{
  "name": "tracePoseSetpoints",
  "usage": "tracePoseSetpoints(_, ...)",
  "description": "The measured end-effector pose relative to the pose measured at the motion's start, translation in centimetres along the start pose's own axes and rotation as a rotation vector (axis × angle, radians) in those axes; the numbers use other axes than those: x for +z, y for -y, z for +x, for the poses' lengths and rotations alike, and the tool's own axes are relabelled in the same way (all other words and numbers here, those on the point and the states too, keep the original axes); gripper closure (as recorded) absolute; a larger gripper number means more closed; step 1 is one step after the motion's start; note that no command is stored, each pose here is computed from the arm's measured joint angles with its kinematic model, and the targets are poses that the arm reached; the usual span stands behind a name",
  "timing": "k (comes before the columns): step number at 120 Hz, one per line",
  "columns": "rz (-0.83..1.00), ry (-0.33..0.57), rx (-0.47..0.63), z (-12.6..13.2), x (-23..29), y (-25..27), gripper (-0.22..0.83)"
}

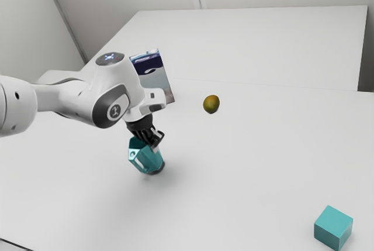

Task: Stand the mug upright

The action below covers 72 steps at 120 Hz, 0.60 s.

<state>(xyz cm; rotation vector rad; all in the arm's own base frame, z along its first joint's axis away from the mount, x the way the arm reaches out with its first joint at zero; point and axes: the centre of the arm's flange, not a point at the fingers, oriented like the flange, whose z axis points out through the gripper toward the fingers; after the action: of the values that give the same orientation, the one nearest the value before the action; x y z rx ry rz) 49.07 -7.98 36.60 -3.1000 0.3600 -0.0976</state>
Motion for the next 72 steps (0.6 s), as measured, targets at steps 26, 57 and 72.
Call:
tracePoseSetpoints(26,-0.009,0.014,-0.035,0.0,1.0,0.2,0.77)
tracePoseSetpoints(57,-0.017,0.008,-0.05,0.0,0.8,0.1,0.45)
tracePoseSetpoints(72,0.0,-0.02,-0.042,-0.1,-1.2,-0.5,0.35)
